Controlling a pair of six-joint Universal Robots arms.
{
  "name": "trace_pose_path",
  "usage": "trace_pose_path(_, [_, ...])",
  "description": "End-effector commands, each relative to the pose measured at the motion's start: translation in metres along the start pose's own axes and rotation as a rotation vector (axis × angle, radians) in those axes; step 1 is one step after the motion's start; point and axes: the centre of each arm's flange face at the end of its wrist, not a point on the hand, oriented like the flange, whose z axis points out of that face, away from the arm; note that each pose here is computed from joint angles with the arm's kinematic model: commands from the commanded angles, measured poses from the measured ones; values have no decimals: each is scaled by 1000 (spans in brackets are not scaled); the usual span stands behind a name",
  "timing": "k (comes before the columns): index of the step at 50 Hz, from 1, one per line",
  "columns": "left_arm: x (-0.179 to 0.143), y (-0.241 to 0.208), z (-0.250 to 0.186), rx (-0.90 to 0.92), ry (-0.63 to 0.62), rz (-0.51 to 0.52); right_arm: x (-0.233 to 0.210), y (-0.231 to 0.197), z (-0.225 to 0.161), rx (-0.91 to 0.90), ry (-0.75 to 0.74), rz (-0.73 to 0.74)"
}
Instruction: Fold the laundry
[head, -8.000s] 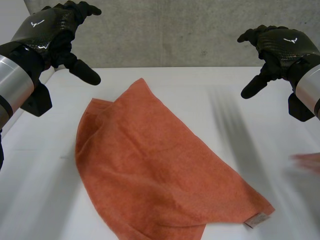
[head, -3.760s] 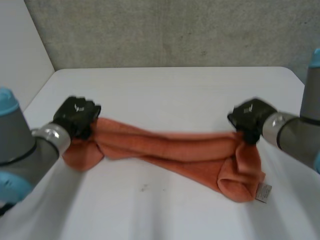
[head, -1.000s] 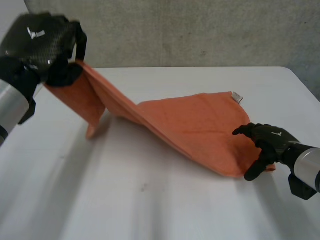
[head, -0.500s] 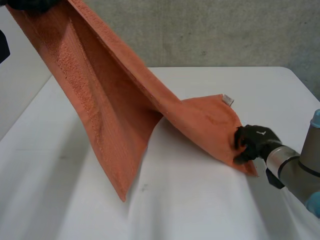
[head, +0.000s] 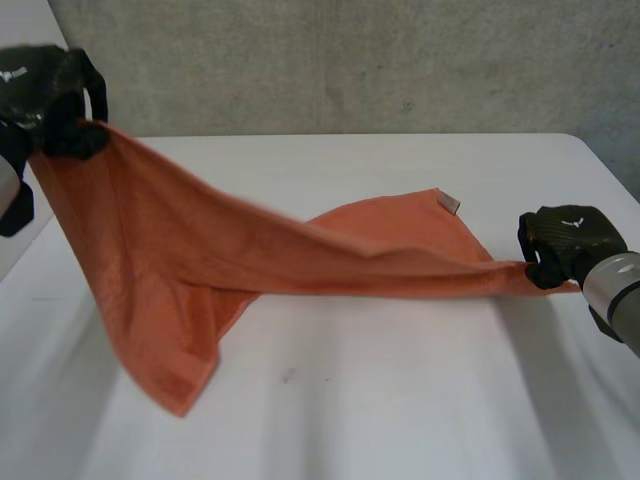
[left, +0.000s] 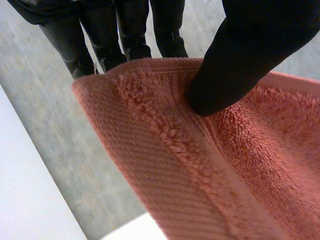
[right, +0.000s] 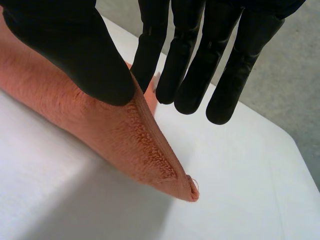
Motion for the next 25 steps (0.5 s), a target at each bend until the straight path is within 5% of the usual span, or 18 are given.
trace_pose_path(1, [-7,36,-2,-125,-20,37,12,-56,-41,91,-1,-76])
trace_pose_path(6, [-16,63,-5,-236,-20,108,27,-84,-72,117,60,-221])
trace_pose_path(12, [-10,109,-8,-411,49,158,16,-71,-92,-63,-40,-416])
trace_pose_path(25, [-2,164,16,-530,114,205,-4,-7,-13,-306,-156,-447])
